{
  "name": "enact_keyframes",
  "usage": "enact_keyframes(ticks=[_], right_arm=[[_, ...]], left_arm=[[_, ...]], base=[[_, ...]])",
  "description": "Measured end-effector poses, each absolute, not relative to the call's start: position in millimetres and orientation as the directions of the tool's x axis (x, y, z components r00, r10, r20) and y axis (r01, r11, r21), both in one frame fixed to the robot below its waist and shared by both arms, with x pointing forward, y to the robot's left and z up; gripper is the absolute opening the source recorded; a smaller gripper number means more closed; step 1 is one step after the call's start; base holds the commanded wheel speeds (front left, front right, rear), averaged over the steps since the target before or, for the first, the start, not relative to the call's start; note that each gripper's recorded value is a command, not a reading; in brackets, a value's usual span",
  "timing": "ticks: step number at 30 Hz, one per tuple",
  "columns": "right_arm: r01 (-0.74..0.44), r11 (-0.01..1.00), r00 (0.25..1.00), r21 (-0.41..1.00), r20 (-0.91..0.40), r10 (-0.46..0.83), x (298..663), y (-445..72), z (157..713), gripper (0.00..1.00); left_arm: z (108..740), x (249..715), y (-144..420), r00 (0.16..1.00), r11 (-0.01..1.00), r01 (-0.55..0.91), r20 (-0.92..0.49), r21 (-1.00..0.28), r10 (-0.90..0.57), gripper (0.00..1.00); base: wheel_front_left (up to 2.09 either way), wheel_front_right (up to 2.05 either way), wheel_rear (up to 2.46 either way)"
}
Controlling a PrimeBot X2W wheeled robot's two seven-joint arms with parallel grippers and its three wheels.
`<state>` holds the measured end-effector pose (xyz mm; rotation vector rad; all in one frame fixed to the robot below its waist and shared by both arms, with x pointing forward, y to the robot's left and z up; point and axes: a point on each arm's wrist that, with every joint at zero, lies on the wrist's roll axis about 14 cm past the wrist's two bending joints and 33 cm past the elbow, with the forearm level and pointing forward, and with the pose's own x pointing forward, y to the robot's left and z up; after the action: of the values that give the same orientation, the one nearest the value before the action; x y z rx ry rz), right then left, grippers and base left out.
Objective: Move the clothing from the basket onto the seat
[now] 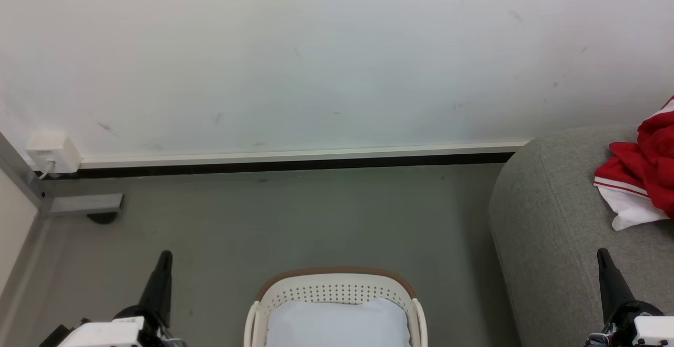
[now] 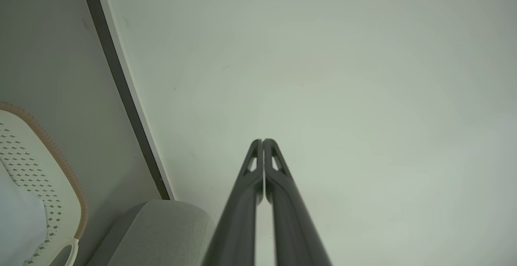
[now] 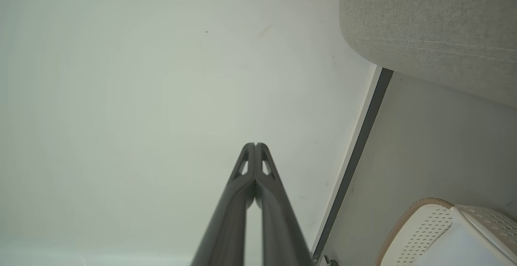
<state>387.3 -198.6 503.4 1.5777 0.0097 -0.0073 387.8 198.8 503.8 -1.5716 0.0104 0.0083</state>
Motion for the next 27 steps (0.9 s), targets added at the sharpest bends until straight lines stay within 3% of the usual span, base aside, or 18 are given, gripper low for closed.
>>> enact_keyframes(ticks=[27], right_arm=[[0.011, -0.007, 1.0, 1.0, -0.011, 0.002, 387.3, -198.6, 503.5, 0.0]], left_arm=[[503.8, 387.8, 198.8, 1.0, -0.001, -0.012, -0.012, -1.0, -0.001, 0.0]], base=[[0.0, 0.0, 0.0]])
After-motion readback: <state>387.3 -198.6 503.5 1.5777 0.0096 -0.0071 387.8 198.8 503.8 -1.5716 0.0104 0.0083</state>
